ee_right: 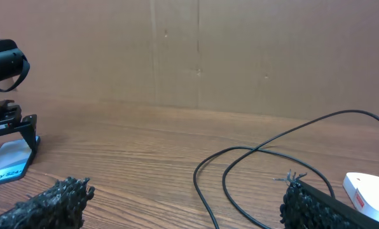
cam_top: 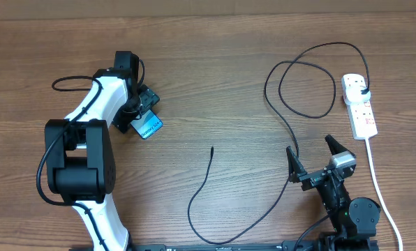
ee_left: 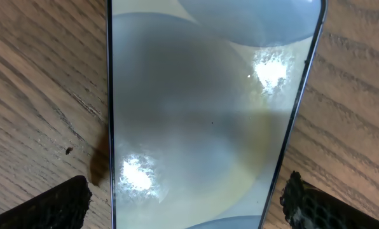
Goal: Plug charger to phone and switch on socket
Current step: 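Lower the left gripper and close it on the phone's sides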
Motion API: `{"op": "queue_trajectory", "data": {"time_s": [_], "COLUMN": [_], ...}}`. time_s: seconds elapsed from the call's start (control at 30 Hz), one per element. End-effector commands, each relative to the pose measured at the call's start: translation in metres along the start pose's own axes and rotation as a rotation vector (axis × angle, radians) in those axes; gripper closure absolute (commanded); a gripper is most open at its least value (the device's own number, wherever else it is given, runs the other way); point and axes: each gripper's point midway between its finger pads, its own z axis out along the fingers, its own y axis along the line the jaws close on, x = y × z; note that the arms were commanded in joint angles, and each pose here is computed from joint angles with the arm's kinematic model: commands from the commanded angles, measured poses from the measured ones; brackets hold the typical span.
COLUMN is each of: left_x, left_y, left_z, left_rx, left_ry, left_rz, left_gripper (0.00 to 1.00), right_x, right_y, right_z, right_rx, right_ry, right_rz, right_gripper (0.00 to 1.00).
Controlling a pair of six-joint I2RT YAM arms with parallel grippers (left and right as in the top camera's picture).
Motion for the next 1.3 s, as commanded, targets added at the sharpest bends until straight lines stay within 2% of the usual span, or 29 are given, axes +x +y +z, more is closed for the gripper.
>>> {"op": "queue_trajectory", "data": {"time_s": [0.0,0.53,0.87,1.27], "left_x": [-0.001,0.004,0.020,0.021], "left_y": [0.004,0.000,0.012,0.010], "left_z": [0.005,0.006,0.043,0.045], "left_rx": [-0.026,0.002,-0.061,-0.049], "left_ry": [-0.016,0.021,0.117,0.134], "left_rz": [-0.017,-0.020,-0.026,-0.033], "left_gripper": [0.00,0.00,0.00,0.00], "right_x": [0.002,0.002,0.002,0.002], "right_y": [0.000,0.000,0.000,0.000], "right_z": [0.000,0.000,0.000,0.000], "right_rx": [0.001,0.001,0.001,0.001], "right_ry": [-0.002,-0.002,-0.002,-0.002], "right_rz": [-0.003,-0.003,-0.003,-0.003], "right_gripper": [0.00,0.00,0.00,0.00]}}
